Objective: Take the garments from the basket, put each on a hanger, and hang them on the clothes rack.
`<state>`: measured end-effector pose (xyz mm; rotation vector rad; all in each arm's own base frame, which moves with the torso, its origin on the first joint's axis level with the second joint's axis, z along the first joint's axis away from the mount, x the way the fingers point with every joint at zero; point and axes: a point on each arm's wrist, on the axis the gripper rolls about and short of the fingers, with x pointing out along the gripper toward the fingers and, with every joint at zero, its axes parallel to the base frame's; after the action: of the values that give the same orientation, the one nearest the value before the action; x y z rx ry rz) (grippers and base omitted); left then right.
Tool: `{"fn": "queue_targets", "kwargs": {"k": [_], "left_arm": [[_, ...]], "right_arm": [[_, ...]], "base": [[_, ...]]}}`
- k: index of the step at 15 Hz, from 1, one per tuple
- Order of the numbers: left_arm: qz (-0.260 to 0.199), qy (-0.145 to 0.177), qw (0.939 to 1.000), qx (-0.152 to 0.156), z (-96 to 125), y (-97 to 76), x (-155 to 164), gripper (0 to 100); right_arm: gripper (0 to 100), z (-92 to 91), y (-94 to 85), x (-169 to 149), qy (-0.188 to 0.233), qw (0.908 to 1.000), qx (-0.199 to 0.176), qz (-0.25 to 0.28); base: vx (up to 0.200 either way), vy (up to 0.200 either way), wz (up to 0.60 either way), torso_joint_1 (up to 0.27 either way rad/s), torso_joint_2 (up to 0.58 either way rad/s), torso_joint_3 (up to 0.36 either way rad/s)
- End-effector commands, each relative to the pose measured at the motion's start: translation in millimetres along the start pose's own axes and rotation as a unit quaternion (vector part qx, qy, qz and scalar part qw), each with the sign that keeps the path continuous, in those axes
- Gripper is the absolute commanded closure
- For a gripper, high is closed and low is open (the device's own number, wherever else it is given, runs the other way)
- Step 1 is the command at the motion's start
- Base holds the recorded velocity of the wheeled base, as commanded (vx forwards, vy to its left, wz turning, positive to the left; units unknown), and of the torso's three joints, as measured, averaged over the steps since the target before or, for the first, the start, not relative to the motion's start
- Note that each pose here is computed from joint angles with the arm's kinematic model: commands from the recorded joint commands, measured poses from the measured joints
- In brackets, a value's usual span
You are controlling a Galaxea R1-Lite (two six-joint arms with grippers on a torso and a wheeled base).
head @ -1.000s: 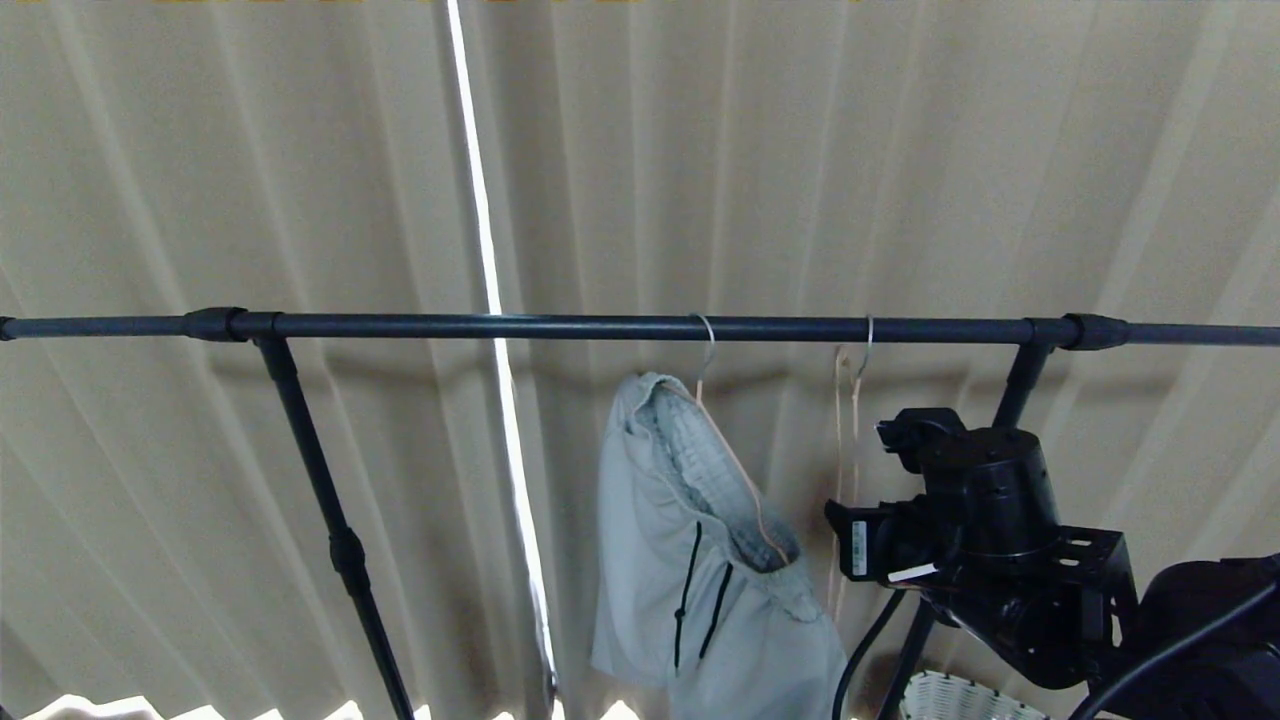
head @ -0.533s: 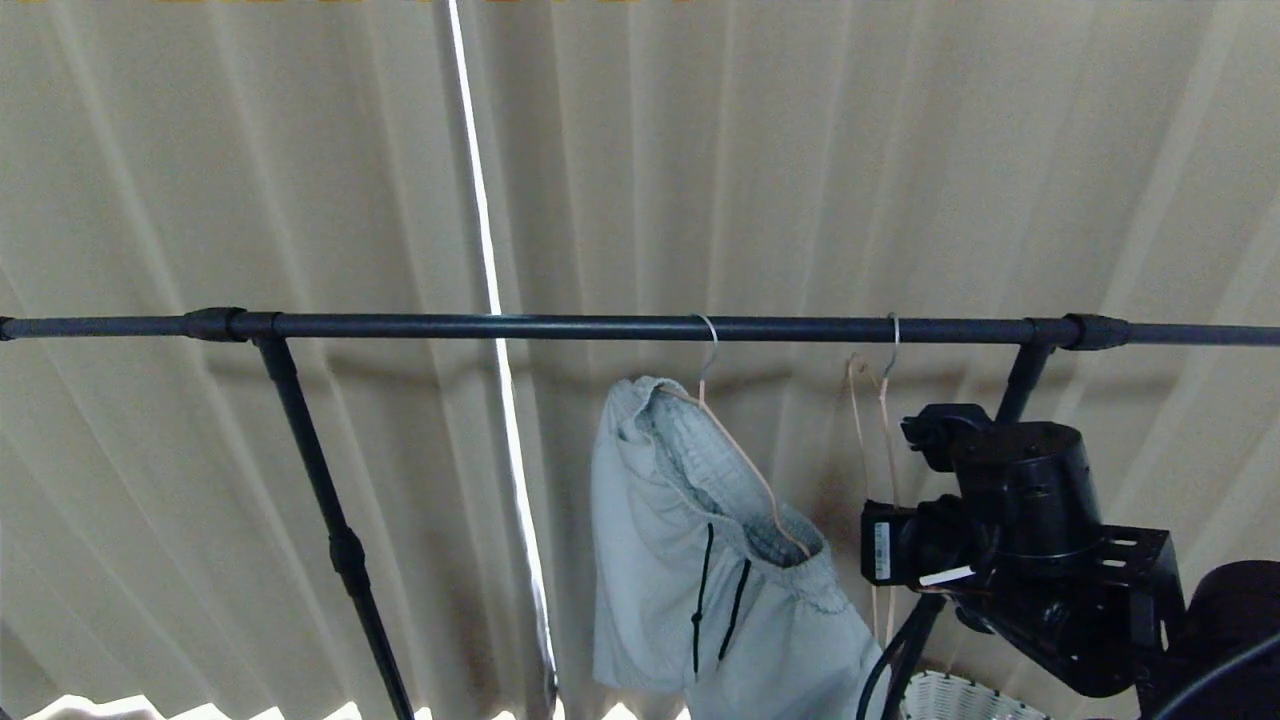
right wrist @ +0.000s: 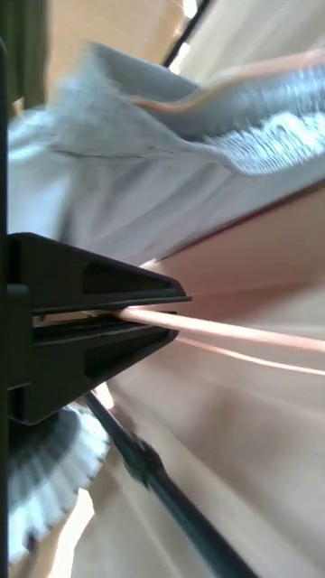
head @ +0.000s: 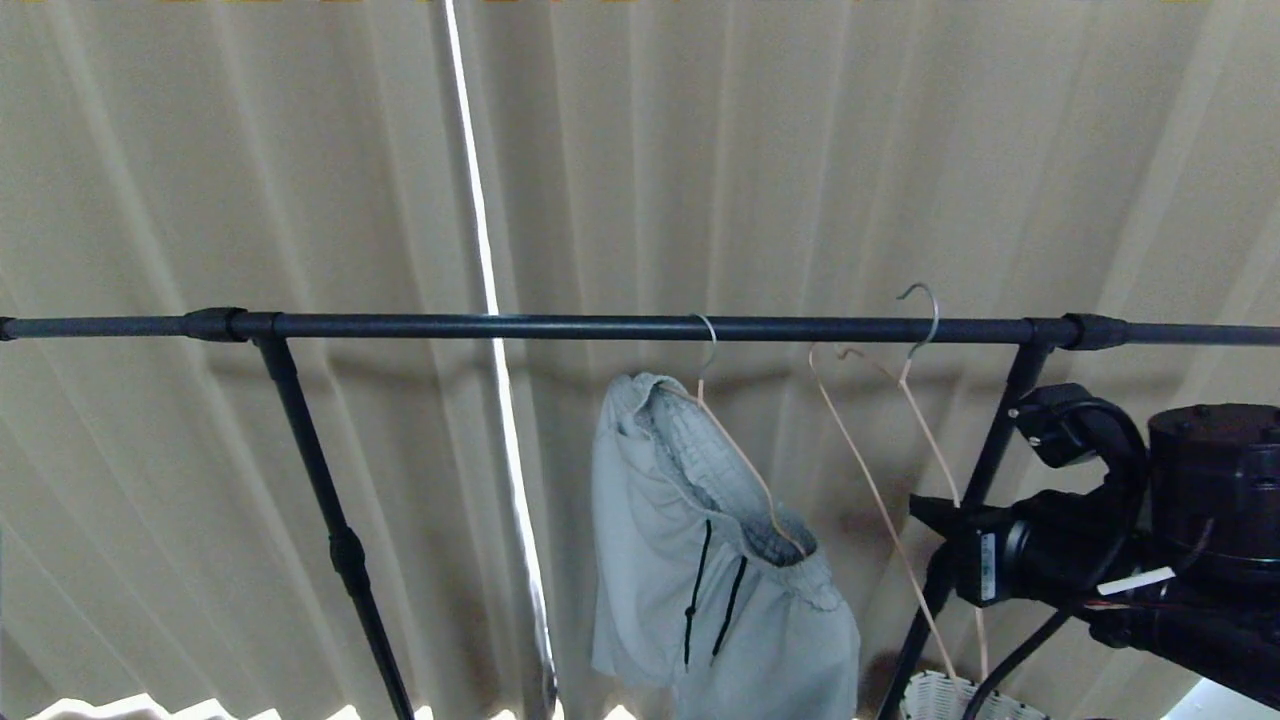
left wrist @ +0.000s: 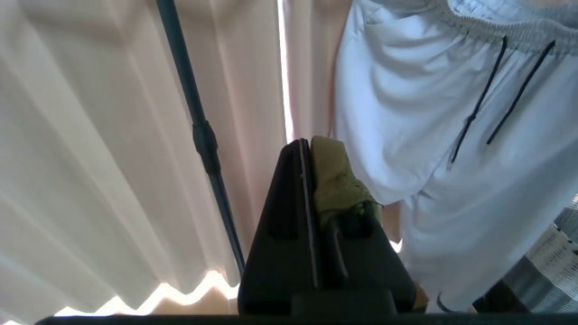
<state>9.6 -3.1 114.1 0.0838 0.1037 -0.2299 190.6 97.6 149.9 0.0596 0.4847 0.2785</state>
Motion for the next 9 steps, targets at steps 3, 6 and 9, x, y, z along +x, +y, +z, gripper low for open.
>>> {"fn": "queue_targets", "kwargs": {"k": [3,6,9], "left_arm": [[0.000,0.000,1.0000,0.000,0,0.0,0,100],[0.000,0.001,1.0000,0.002,-8,-0.7,-2,100],[-0.001,-0.011,0.9999,0.005,-7,-0.8,-4,100]], "right_arm": [[100,1.7,-7.2,-27,-0.034,0.9991,-0.015,0.018],[100,-10.6,-11.2,-38,-0.030,0.9990,-0.027,0.019],[100,-21.6,-14.9,-54,-0.035,0.9984,-0.027,0.036]], "base": [[0.000,0.000,0.00,0.000,0.00,0.000],[0.000,0.000,0.00,0.000,0.00,0.000],[0.000,0.000,0.00,0.000,0.00,0.000]]}}
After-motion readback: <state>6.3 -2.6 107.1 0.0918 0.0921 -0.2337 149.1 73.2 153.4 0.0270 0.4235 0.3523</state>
